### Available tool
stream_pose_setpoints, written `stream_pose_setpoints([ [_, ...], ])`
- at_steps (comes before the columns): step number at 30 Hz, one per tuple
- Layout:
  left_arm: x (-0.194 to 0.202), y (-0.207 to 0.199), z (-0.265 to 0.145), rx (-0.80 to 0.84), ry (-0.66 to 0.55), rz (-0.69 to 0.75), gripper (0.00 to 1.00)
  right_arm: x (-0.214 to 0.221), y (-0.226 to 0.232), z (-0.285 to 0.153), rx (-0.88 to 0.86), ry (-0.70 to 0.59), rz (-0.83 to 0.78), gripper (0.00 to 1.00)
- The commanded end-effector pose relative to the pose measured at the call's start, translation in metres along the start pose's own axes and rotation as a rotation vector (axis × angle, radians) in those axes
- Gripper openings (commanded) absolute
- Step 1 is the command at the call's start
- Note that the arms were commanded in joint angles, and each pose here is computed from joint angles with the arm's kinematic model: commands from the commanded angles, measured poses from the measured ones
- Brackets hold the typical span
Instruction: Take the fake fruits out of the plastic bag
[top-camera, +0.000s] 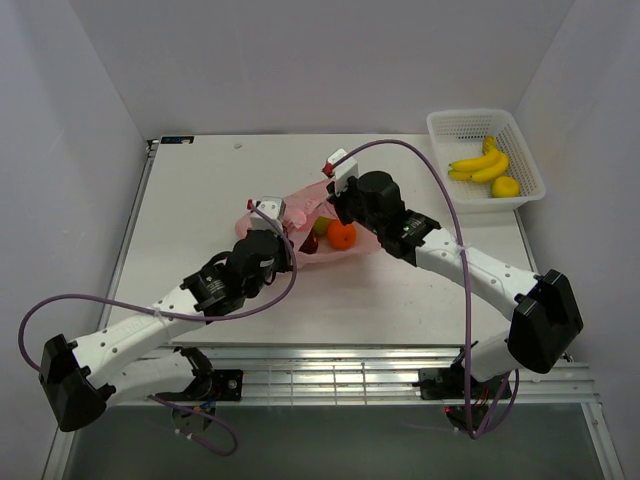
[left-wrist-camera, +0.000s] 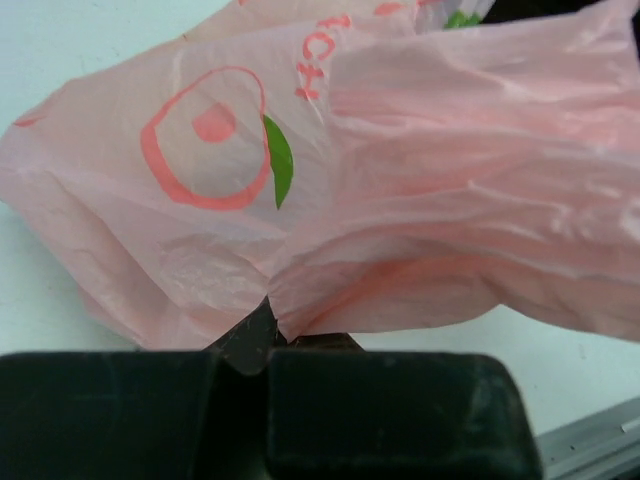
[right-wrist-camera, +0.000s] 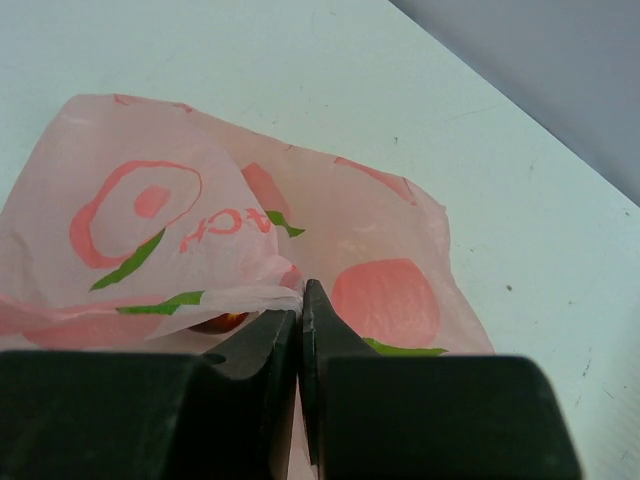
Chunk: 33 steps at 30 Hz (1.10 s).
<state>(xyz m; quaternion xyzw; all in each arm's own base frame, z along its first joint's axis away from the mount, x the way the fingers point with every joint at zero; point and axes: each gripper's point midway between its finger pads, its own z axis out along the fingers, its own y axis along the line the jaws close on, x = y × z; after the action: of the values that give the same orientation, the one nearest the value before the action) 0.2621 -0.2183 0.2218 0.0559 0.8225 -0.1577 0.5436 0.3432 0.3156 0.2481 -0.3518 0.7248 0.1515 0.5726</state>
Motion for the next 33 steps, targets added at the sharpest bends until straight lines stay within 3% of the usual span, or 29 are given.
stream_pose_setpoints([
  [1,0.029,-0.009,-0.013,0.076,0.096,-0.048,0.0,-0.033,-0.019,-0.006,0.096,-0.109,0.054,0.08],
  [10,0.073,-0.026,-0.03,0.163,0.226,-0.055,0.0,-0.027,-0.018,-0.012,0.104,-0.14,0.093,0.08],
  [14,0.073,-0.021,-0.028,0.124,0.213,-0.074,0.0,-0.019,0.001,-0.014,-0.004,-0.108,0.084,0.09],
  [16,0.069,-0.02,-0.028,0.118,0.192,-0.093,0.0,-0.013,0.01,-0.02,-0.053,-0.069,0.091,0.22],
  [17,0.064,-0.02,-0.03,0.122,0.175,-0.103,0.0,-0.016,0.013,-0.027,-0.072,-0.069,0.104,0.36],
  [19,0.06,-0.019,-0.031,0.123,0.157,-0.119,0.0,-0.015,0.019,-0.043,-0.105,-0.054,0.14,0.5],
  [20,0.059,-0.019,-0.033,0.131,0.148,-0.126,0.0,-0.01,0.025,-0.05,-0.132,-0.035,0.156,0.65],
  [22,0.057,-0.021,-0.034,0.151,0.136,-0.138,0.0,-0.006,0.038,-0.07,-0.198,-0.035,0.205,0.82],
  [23,0.059,-0.021,-0.034,0.155,0.138,-0.138,0.0,-0.002,0.044,-0.078,-0.232,-0.033,0.223,0.95],
  [25,0.061,-0.022,-0.034,0.164,0.139,-0.14,0.0,0.008,0.056,-0.097,-0.281,-0.026,0.276,0.9],
  [33,0.07,-0.029,-0.031,0.192,0.16,-0.143,0.0,0.045,0.107,-0.126,-0.413,0.037,0.374,0.9],
])
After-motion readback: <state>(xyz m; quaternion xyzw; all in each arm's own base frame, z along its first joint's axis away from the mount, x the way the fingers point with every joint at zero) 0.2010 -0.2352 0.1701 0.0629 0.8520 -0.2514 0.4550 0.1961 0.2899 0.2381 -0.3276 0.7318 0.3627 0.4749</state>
